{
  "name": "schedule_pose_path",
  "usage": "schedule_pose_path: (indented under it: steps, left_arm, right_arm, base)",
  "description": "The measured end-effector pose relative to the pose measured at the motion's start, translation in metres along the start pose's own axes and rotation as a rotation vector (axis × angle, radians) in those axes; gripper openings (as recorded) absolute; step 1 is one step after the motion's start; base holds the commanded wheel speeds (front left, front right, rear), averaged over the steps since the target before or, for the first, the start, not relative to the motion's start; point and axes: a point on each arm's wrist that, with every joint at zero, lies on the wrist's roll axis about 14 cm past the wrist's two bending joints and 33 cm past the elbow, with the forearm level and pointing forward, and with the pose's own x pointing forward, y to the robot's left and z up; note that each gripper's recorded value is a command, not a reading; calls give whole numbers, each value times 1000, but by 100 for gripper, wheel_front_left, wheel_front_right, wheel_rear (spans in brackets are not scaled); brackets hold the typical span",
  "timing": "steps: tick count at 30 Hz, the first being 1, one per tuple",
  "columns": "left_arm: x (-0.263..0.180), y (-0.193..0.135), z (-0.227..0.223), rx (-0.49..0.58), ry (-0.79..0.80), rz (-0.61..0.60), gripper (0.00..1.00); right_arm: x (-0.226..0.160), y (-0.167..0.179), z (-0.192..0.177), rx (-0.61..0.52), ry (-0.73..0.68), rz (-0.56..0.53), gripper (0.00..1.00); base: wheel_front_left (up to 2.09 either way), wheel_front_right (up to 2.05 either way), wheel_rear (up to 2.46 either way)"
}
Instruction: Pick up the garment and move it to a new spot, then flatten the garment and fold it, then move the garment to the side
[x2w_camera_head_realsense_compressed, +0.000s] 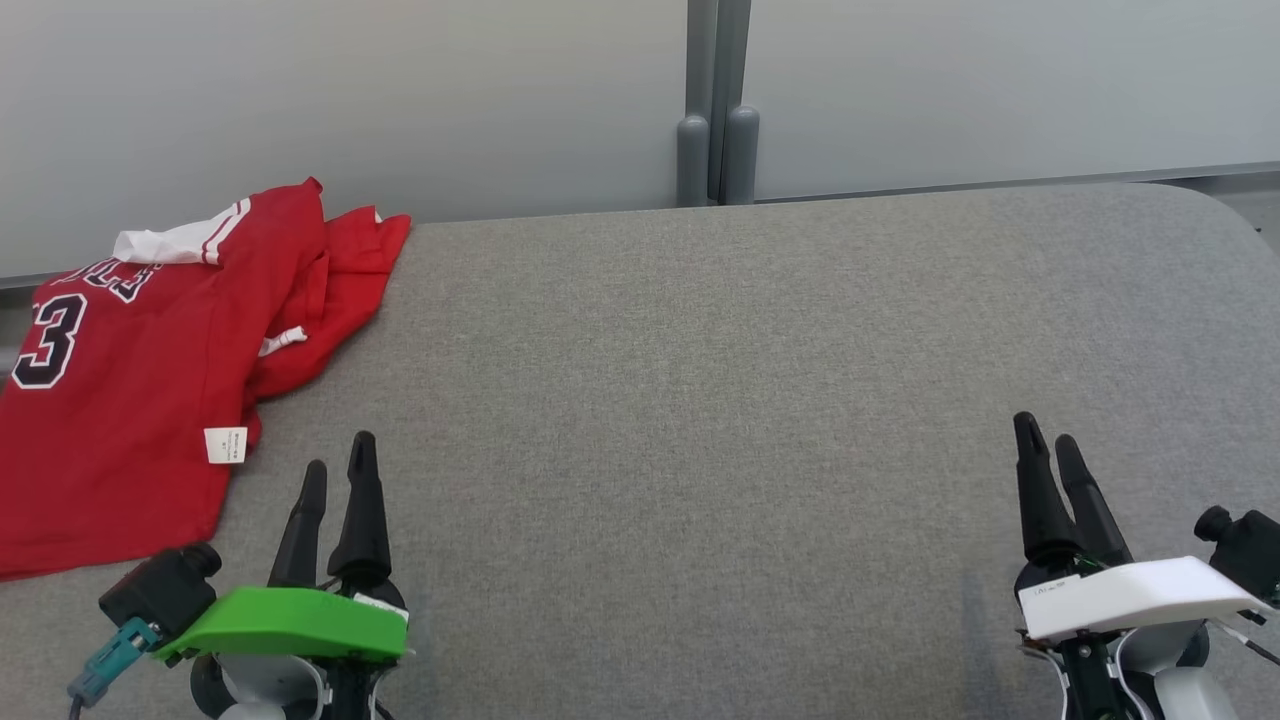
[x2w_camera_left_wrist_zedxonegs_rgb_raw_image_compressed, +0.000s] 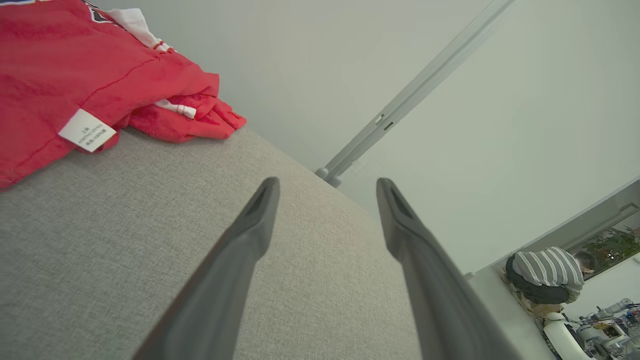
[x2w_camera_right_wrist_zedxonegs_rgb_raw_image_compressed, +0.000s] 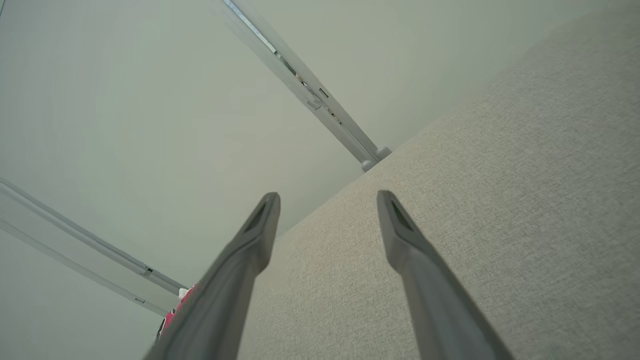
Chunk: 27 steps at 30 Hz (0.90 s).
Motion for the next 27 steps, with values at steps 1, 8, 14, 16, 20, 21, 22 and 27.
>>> schedule_pose_path:
  steps: [1,8,14,16,20,21,22,27]
  left_arm:
    - [-1,1,0,22,-2,2,100]
    - [-3,3,-1,143,-7,8,100]
    - [-7,5,-2,223,-15,9,100]
    - [-8,6,-2,246,-16,10,100]
    - [-10,8,-2,292,-18,14,100]
    - [-11,8,-2,303,-21,16,100]
    - [-11,8,-2,314,-23,15,100]
    - [-13,7,-1,365,-32,9,100]
  right_arm:
    - [0,1,-1,-18,3,4,100]
    - [0,4,-6,-116,14,22,100]
    - [-2,7,-18,-207,44,39,100]
    - [-1,7,-19,-232,48,44,100]
    - [0,11,-19,-275,44,59,100]
    - [0,11,-19,-285,43,63,100]
    - [1,12,-19,-296,41,68,100]
    - [0,17,-21,-348,41,89,100]
  base:
    - [0,0,0]
    - [0,0,0]
    - [0,0,0]
    - [0,0,0]
    - [0,0,0]
    - [0,0,0]
    - [0,0,0]
    - [0,0,0]
